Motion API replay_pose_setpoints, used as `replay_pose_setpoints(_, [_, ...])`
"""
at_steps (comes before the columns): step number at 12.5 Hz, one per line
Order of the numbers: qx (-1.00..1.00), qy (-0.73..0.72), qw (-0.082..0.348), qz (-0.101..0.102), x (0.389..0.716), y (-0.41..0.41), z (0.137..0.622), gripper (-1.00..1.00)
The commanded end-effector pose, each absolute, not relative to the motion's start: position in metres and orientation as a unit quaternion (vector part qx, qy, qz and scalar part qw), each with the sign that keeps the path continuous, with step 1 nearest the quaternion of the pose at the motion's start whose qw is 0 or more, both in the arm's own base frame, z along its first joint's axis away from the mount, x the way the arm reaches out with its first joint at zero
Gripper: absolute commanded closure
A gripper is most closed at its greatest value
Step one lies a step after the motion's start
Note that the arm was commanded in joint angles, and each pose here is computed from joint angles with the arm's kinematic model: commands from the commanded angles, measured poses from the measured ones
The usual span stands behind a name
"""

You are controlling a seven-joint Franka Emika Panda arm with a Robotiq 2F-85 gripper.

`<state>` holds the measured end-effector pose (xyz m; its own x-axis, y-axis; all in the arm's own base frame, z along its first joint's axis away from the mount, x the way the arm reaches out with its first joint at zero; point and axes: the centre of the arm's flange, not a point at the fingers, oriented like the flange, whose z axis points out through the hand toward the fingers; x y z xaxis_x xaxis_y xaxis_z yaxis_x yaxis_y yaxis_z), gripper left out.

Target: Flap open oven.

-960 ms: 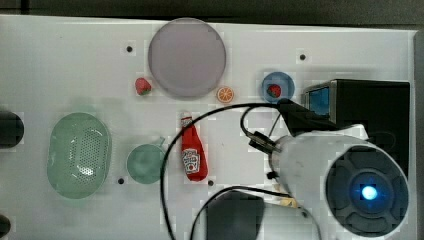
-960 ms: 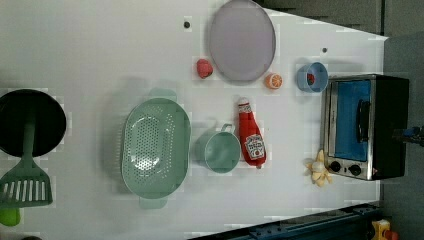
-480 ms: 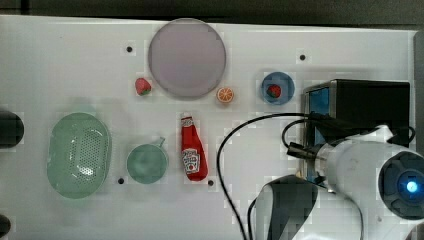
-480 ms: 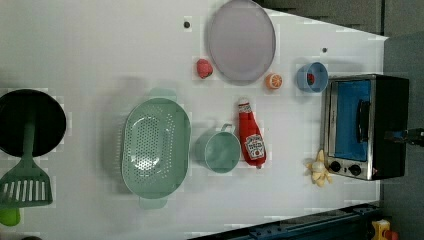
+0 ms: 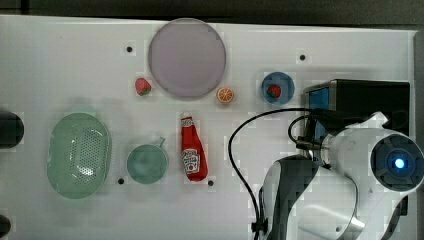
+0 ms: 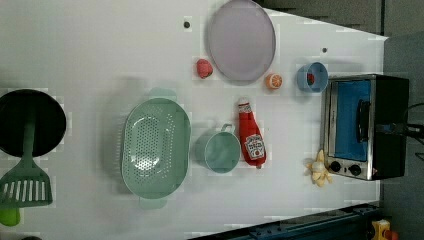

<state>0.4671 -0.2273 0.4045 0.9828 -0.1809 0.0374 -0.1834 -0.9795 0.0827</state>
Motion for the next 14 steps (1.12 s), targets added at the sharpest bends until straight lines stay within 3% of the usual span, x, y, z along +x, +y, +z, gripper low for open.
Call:
replay_pose_setpoints(1, [0.995,-0.081,0.054,0.027,0.466,-0.253,0.400,0.65])
replay_pose_setpoints(4, [0.994,-0.080,0.067,0.023,0.475,-0.257,0.373,0.65])
replay_pose_setpoints(9, [0.994,-0.077,0.079,-0.001,0.481,-0.261,0.330,0.65])
replay_pose_setpoints(14, [0.995,-0.060,0.081,-0.009,0.489,-0.247,0.315,0.65])
